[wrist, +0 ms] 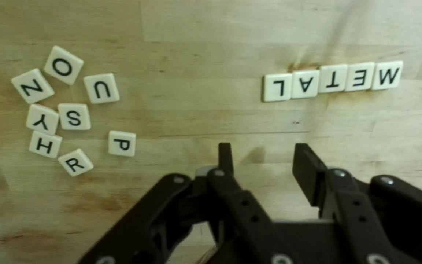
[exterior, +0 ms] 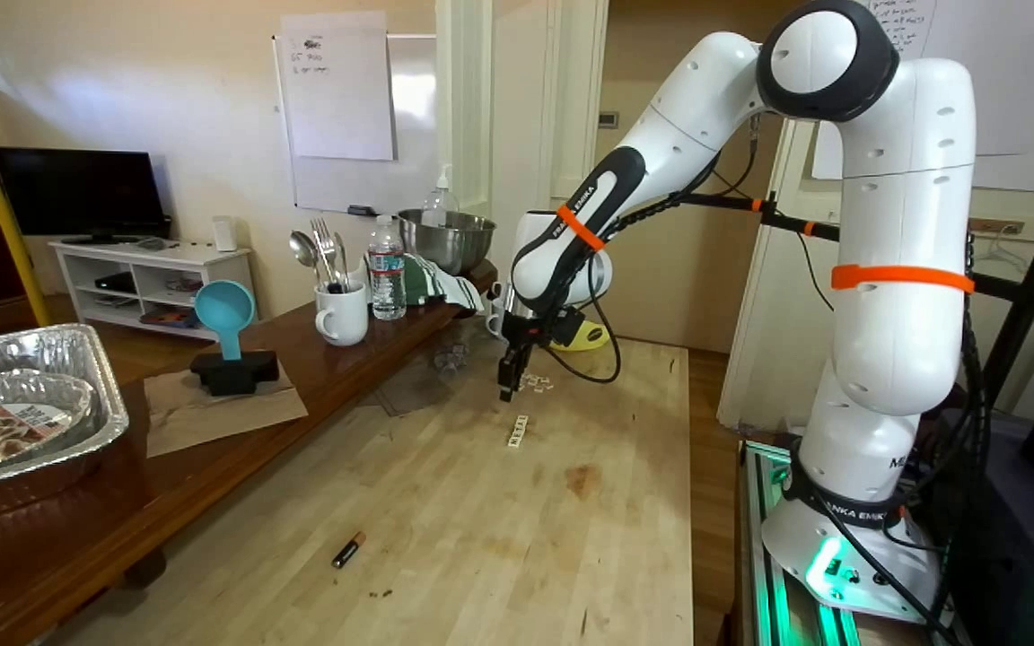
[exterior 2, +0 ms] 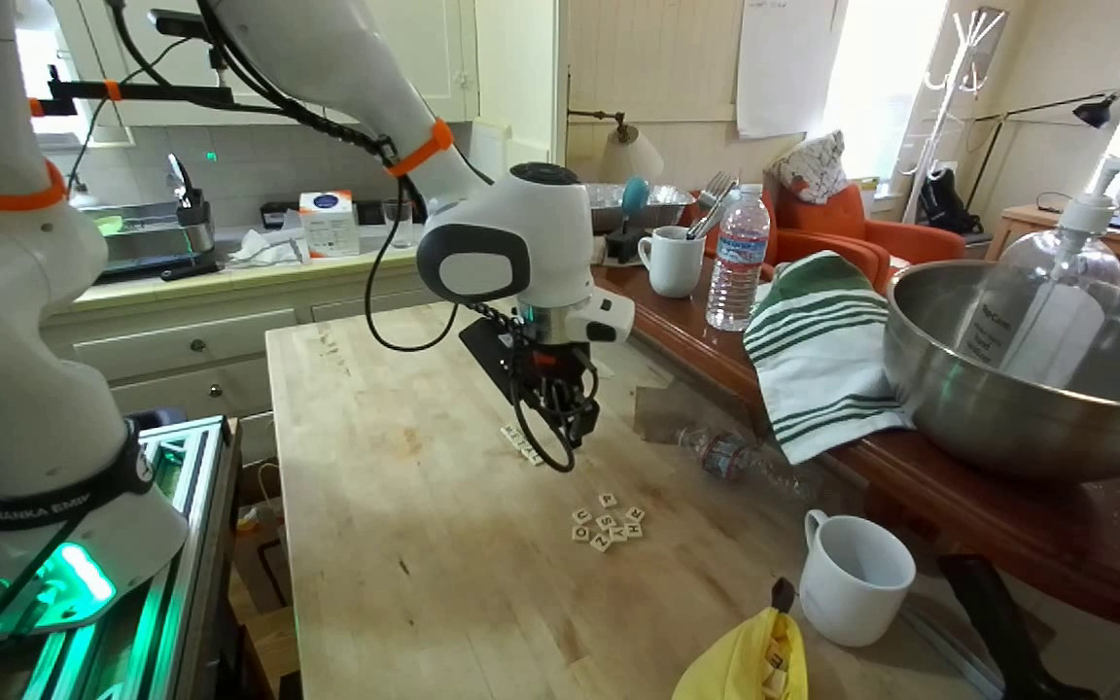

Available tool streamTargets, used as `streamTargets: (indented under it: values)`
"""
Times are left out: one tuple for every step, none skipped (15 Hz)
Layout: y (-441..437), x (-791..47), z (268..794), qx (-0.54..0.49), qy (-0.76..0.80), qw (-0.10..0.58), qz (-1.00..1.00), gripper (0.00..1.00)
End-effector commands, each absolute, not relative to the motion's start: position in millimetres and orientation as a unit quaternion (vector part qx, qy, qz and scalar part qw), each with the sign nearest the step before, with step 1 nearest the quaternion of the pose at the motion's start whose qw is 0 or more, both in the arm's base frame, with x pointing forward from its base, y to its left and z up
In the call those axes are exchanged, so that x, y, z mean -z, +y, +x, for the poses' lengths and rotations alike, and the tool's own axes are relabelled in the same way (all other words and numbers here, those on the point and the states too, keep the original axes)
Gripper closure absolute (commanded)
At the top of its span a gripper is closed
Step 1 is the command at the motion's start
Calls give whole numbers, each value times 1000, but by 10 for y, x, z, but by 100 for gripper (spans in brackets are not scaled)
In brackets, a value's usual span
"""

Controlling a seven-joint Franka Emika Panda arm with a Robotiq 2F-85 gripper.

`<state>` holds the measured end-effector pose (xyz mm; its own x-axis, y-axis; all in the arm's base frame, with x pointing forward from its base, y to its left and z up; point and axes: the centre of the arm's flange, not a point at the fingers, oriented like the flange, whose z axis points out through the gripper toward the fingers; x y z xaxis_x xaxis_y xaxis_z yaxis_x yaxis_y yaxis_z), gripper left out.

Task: Create the word 'Metal' from the tiles.

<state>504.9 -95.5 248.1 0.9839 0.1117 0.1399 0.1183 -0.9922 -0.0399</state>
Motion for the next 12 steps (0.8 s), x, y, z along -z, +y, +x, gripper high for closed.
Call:
streamTargets:
  values:
    - [-749,-2527,4831,49,-72,40,-995,21]
    - [-709,-2525,4803,45,-76,41,-995,13]
    - [-672,-2517,4777,41,-80,41,-995,6]
    - [-643,-2518,4756,39,-83,41,-995,1]
    - [-615,-2521,4734,37,-86,41,-995,0]
    - [-589,-2518,4714,35,-89,42,-995,0]
    - [-567,-2525,4697,34,-92,41,-994,0]
    - [-549,-2524,4682,34,-93,41,-994,0]
    - [-535,-2525,4672,33,-96,40,-994,0]
    - [-524,-2528,4662,33,-97,40,-994,0]
    - [-514,-2529,4649,34,-98,39,-994,0]
    - [-504,-2529,4639,35,-99,38,-994,0]
